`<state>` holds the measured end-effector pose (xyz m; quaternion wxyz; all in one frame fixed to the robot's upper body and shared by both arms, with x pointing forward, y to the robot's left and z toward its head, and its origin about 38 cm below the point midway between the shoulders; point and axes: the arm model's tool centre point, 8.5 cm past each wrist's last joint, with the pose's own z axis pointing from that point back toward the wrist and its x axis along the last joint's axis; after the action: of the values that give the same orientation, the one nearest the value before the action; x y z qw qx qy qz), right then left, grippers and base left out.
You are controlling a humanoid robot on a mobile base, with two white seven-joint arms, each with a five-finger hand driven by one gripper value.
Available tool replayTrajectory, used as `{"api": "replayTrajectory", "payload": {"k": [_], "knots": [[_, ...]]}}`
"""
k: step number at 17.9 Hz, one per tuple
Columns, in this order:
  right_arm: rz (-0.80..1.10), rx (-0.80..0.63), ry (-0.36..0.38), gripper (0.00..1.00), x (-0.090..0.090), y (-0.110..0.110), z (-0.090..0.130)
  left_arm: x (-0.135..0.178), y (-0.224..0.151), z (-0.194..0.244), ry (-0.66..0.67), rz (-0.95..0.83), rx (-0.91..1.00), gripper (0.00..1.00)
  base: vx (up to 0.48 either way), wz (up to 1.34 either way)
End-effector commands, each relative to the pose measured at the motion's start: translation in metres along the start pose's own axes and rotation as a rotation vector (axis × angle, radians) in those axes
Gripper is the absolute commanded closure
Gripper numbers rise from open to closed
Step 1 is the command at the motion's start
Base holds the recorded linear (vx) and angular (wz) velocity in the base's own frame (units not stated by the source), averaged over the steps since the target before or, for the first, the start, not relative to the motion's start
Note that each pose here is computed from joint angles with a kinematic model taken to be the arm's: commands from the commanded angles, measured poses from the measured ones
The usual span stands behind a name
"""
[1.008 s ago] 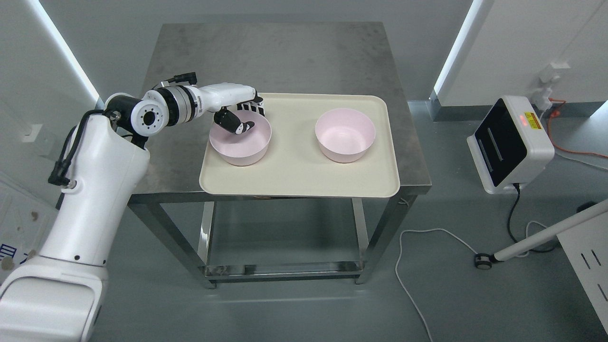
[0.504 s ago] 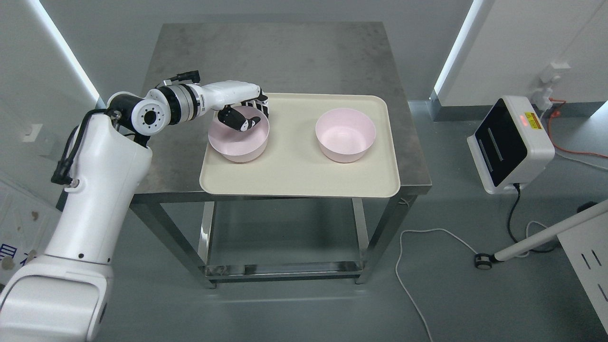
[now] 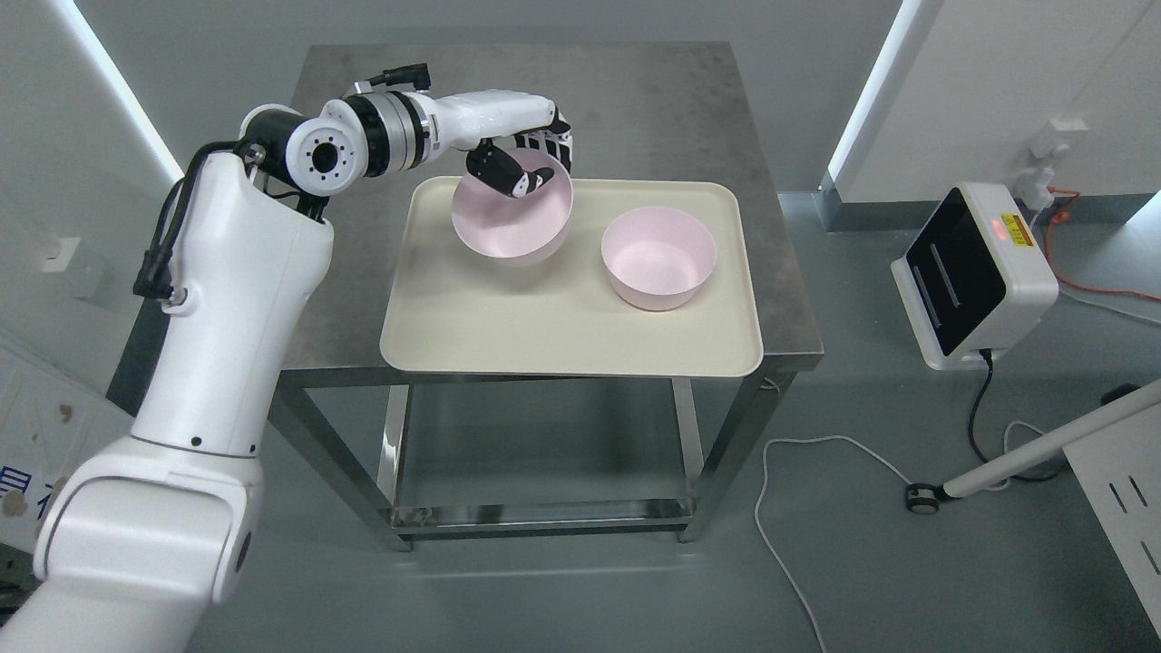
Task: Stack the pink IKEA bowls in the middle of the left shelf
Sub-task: 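Lift the held bowl and lower it into the other pink bowl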
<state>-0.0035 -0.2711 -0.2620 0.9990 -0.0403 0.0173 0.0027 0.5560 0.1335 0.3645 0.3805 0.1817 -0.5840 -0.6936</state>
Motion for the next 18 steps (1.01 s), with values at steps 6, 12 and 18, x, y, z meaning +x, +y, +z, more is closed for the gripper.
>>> {"api": "replayTrajectory", "payload": {"k": [6,12,18], "knots": [[-0.018,-0.018,-0.005,0.00,-0.007,-0.011,-0.001,0.107,-0.048,-0.075,-0.109,-0.217,-0.155,1.00,0.000,0.00],[-0.018,-0.018,-0.004,0.00,-0.007,-0.011,-0.001,0.118,-0.026,-0.079,-0.099,-0.200,-0.079,1.00,0.000,0.00],[-0.018,-0.018,-0.004,0.00,-0.007,-0.011,-0.001,0.110,-0.032,-0.084,-0.075,-0.198,-0.067,0.99,0.000,0.00]]}}
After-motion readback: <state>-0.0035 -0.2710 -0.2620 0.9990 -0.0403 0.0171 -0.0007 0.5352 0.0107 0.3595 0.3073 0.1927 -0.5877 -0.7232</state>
